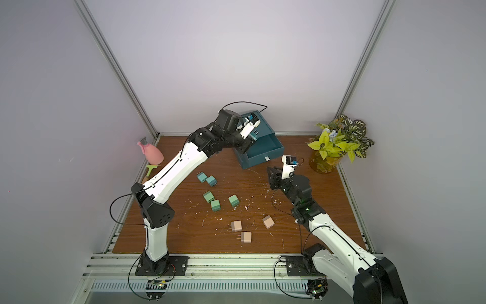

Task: Place the plugs into the drawer by color
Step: Pick up the plug from the center of the board, then place the plug in the drawer, then pick up the plug from the center of the board.

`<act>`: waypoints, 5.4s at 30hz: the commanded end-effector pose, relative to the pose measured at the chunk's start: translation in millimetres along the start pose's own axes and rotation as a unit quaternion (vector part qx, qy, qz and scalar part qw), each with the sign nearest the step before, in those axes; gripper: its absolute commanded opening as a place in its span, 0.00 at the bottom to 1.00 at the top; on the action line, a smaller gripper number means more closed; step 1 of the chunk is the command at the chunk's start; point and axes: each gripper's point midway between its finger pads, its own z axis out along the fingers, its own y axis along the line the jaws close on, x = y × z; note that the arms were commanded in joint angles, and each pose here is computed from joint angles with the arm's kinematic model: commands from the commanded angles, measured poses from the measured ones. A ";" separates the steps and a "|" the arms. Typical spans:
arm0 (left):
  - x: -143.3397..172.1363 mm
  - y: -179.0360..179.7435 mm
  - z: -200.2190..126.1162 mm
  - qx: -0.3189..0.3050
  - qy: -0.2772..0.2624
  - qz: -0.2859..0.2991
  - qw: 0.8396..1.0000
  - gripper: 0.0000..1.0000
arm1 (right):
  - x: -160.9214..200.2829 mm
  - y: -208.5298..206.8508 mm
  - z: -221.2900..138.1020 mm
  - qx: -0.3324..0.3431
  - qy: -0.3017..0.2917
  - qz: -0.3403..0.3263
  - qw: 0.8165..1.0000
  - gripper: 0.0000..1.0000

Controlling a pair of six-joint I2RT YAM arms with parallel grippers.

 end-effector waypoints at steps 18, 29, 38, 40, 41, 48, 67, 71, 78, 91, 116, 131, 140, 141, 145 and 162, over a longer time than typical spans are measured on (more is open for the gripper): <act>28.1 -11.6 81.9 0.010 0.046 0.041 0.998 0.17 | -9.7 -2.4 -2.7 0.004 -0.028 -0.007 1.000 0.41; 38.4 -14.3 98.4 0.016 0.057 0.054 0.997 0.22 | -6.1 -4.5 0.1 0.006 -0.023 -0.006 1.000 0.41; 42.7 -16.0 104.1 0.021 0.061 0.057 0.996 0.34 | -5.5 -5.7 0.9 0.008 -0.023 -0.006 1.000 0.42; 42.1 -16.0 103.8 0.021 0.060 0.058 0.996 0.39 | -5.4 -5.7 0.6 0.008 -0.024 -0.006 1.000 0.41; 42.1 -16.0 103.8 0.021 0.060 0.058 0.996 0.41 | -5.2 -5.8 0.7 0.008 -0.024 -0.006 1.000 0.42; 33.9 -18.1 98.9 0.027 0.048 0.054 0.997 0.52 | -4.4 -6.7 1.4 0.009 -0.022 -0.006 1.000 0.41; -0.1 66.9 1.4 -0.201 -0.003 -0.137 0.970 0.51 | -1.2 -5.1 3.0 0.002 -0.017 -0.006 1.000 0.42; 19.9 95.6 -4.7 -0.234 0.007 -0.191 0.953 0.50 | -1.2 -3.9 2.8 0.000 -0.016 -0.006 1.000 0.41; 60.4 134.6 -10.2 -0.296 0.030 -0.243 0.923 0.47 | -2.2 -6.3 0.2 0.007 -0.020 -0.010 1.000 0.42; 155.2 165.8 -36.8 -0.330 0.035 -0.328 0.885 0.52 | 10.9 -6.7 9.6 -0.001 0.001 -0.004 1.000 0.42; 340.1 169.4 -8.0 -0.383 0.087 -0.529 0.752 0.73 | 19.9 -4.5 16.1 -0.010 0.020 0.001 1.000 0.43; 367.3 165.7 0.7 -0.391 0.122 -0.537 0.738 0.63 | 24.5 -5.3 19.5 -0.012 0.027 0.002 1.000 0.43; 379.8 161.4 6.7 -0.389 0.140 -0.539 0.734 0.60 | 24.1 -5.3 19.6 -0.011 0.026 0.002 1.000 0.43; 379.5 161.5 6.9 -0.388 0.140 -0.539 0.734 0.59 | 24.2 -5.2 19.6 -0.011 0.027 0.002 1.000 0.43; 380.9 162.0 6.4 -0.390 0.142 -0.538 0.734 0.55 | 23.6 -4.8 19.1 -0.011 0.026 0.002 1.000 0.43; 387.8 159.8 8.7 -0.390 0.150 -0.539 0.731 0.40 | 21.5 -4.1 17.1 -0.012 0.023 0.001 1.000 0.43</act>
